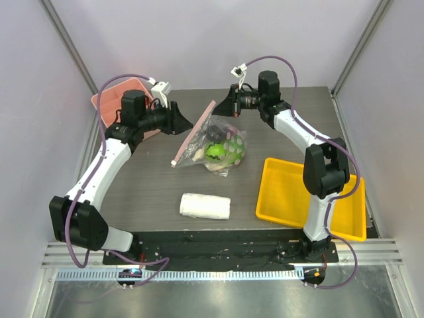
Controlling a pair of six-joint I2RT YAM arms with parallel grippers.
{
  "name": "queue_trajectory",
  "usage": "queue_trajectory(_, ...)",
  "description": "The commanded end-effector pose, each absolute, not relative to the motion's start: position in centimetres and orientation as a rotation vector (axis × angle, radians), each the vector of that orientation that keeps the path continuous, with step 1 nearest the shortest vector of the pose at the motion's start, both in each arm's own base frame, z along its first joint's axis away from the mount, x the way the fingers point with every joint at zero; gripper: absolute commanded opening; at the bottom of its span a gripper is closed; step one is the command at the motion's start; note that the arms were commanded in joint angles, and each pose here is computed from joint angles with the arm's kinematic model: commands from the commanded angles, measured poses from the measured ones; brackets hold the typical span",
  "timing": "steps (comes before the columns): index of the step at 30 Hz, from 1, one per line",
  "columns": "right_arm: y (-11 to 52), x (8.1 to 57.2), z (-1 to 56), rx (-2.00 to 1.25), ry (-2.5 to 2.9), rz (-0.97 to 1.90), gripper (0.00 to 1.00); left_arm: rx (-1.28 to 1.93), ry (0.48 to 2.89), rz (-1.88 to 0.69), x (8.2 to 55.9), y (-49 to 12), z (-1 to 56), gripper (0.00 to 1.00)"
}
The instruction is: Open the zip-top bag and remove the fake food
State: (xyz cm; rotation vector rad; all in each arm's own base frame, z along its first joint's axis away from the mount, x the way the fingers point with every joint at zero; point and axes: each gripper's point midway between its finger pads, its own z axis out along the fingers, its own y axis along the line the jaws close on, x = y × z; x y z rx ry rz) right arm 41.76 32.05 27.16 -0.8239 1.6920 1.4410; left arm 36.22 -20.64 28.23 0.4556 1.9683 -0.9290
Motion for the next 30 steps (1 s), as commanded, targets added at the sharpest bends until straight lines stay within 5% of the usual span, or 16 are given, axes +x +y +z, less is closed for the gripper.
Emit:
queue_trajectory(1,32.3,40.4,31.0,-0.895,1.571,1.428,0.01,0.472,1.936,-0.967,36.3,-21.0,28.6,0.42)
queue_trajectory(25,32.6,40.9,31.0,-0.877,1.576,1.416,0.01,0.597,2.031,-1.182,35.4,-25.6,24.7,0.38)
queue_trajectory(26,32.5,41.2,31.5,-0.868,1.57,1.405,0.04,0.59,2.023,-1.202,35.5,-25.8,24.9,0.34)
queue_trajectory(28,32.5,42.0,31.4,-0.82,1.612,1.382,0.17,0.571,2.018,-1.192,36.0,-25.8,25.2,0.09)
queue_trajectory(30,31.7,44.3,30.9,-0.657,1.725,1.275,0.42,0.543,1.988,-1.188,36.5,-25.9,26.7,0.0)
